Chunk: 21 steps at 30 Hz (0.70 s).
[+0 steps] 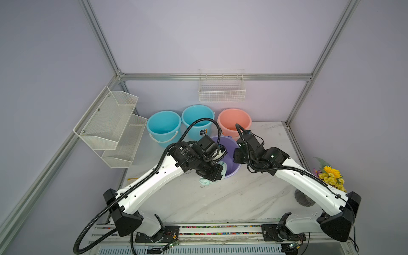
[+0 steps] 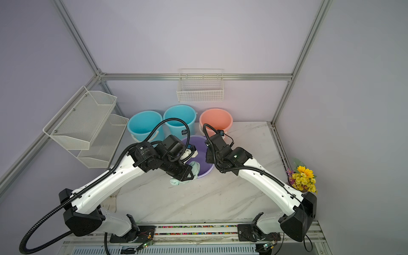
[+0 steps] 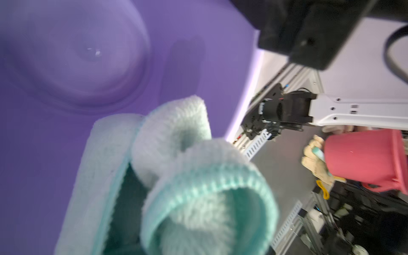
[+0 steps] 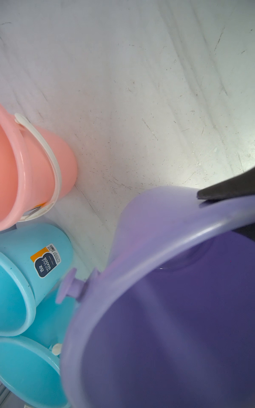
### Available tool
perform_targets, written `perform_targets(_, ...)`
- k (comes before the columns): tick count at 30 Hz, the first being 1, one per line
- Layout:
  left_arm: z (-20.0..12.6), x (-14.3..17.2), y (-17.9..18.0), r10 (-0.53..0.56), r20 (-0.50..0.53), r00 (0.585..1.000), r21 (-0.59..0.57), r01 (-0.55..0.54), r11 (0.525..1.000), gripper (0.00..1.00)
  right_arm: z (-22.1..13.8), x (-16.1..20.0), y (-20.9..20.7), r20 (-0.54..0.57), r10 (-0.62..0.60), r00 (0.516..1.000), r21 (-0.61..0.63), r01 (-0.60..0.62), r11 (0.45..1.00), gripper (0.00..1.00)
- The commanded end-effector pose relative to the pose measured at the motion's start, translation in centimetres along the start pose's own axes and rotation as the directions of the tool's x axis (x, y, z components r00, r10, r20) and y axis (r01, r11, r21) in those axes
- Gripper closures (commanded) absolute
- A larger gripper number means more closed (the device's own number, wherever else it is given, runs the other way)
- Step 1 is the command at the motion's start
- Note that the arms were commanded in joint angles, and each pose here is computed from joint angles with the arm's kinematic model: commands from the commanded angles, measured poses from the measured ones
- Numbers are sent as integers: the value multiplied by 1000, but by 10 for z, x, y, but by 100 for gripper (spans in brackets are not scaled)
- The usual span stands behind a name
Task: Wipe the inside of the bucket with a cloth
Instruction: Wipe the dirt from the inside of the bucket.
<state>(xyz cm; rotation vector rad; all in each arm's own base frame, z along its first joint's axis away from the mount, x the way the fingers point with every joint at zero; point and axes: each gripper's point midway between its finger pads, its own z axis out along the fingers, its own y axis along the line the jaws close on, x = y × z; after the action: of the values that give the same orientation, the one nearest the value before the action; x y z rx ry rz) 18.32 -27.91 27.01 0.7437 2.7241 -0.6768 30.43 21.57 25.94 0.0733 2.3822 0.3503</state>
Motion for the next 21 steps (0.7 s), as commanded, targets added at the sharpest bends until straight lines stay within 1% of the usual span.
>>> perform_targets(1,-13,14,65,-19,-48,999,-336,1,942,100,-22,-32,23,92,76,993,-119,-65,991,100)
perform_targets(3,-17,10,81,-33,-33,999,-411,17,911,100,-22,-31,24,90,77,993,-120,-66,991,100)
perform_targets(5,-20,3,93,-52,-12,999,-461,41,886,100,-22,-30,24,86,76,993,-123,-65,990,100)
perform_targets(8,-24,-15,106,-81,49,995,-506,95,857,100,-20,-28,25,78,75,994,-127,-64,990,100)
perform_targets(10,-26,-32,109,-92,107,990,-503,134,854,100,-19,-29,27,77,76,994,-133,-65,989,100)
perform_targets(14,-29,-64,113,-115,215,970,-463,205,862,100,-18,-28,29,71,73,995,-142,-62,988,100)
perform_targets(18,-26,-89,118,-149,286,947,-406,261,876,100,-16,-25,32,57,77,995,-156,-67,985,100)
perform_targets(21,-29,-101,128,-177,335,926,-409,312,858,100,-14,-22,33,49,83,995,-164,-74,984,100)
